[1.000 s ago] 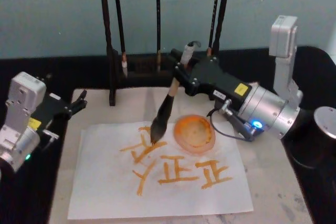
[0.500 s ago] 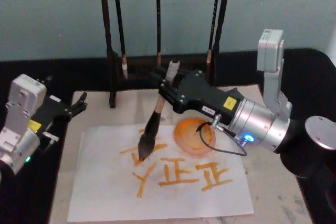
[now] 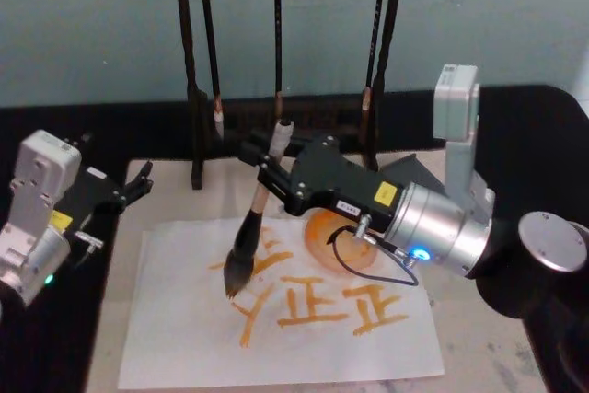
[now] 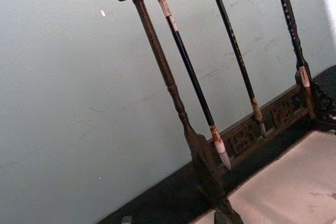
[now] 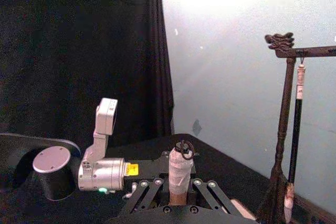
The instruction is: Pick up the brush from the inkstone, write on the paper, then place the brush back to its original position.
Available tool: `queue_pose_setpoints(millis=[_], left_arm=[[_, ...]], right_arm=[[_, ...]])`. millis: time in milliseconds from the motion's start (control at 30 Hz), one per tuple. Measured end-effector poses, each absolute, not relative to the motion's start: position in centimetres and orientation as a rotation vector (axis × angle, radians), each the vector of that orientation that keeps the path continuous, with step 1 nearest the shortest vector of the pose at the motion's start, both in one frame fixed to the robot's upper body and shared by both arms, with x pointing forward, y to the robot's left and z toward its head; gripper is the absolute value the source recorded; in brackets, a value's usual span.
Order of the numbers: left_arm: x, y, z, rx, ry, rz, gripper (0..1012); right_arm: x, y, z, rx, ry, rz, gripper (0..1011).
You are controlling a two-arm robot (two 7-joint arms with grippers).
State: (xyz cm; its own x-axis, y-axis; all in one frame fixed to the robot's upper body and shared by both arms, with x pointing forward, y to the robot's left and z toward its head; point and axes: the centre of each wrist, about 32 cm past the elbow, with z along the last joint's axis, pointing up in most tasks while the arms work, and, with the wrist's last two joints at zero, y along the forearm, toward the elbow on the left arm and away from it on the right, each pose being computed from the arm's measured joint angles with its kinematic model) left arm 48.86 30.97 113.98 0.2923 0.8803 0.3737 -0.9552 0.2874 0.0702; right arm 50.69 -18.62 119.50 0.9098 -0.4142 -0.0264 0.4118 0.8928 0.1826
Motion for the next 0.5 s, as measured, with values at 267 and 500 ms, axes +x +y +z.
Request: queue_pose_setpoints(millis=[267, 500], left_arm=[[48.9, 31.0, 114.0, 0.304, -0.285, 1.248, 1010], [48.9, 31.0, 114.0, 0.304, -0.285, 1.248, 1010]], right_arm=[[51.2, -17.9, 119.2, 0.188, -0.021, -0.443, 168], [51.8, -17.2, 119.0, 0.194, -0.022, -0.453, 168]])
